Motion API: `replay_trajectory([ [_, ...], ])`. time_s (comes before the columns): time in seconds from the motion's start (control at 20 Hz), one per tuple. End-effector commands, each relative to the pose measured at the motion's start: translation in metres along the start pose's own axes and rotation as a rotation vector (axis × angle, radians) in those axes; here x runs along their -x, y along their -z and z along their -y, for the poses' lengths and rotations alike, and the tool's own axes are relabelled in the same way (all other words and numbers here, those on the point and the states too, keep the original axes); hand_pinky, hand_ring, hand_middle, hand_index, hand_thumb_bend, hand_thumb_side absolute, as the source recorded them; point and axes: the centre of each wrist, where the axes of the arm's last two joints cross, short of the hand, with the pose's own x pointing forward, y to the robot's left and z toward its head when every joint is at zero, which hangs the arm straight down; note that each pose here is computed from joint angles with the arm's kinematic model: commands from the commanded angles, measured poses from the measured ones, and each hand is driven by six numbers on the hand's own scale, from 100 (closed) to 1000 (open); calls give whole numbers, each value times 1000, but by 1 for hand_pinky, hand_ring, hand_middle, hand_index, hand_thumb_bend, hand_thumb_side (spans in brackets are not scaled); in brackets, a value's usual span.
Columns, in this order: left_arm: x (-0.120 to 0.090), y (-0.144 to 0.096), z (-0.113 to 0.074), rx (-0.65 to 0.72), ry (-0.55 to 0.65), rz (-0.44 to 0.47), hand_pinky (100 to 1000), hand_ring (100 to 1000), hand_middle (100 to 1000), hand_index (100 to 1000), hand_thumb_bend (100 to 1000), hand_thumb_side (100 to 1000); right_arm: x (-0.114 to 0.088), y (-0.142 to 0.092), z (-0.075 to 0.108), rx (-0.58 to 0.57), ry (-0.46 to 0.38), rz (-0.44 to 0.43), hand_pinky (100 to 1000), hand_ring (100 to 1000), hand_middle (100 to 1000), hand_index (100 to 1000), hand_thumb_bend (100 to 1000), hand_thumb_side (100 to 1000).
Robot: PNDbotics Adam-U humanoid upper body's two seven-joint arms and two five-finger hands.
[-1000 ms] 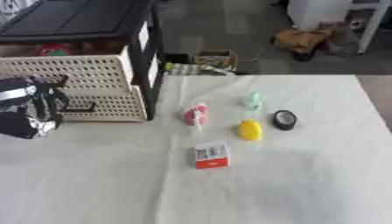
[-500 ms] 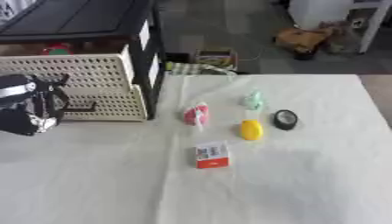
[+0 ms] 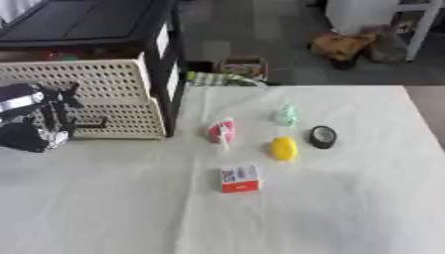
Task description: Pick up objects from table and place into drawer.
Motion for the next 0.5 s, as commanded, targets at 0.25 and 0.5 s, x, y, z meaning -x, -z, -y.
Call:
replay_trajectory([
  [0.25,-1,-4,-9,-15,6,16,270,549,755,938,105,408,-6,5,4,9,3,27,724,669,546,747,438,759],
  [0.5,-3,-10,1,46,35,67,228,505,794,978,105,408,-6,4,4,6,5,22,724,670,548,747,439,758],
])
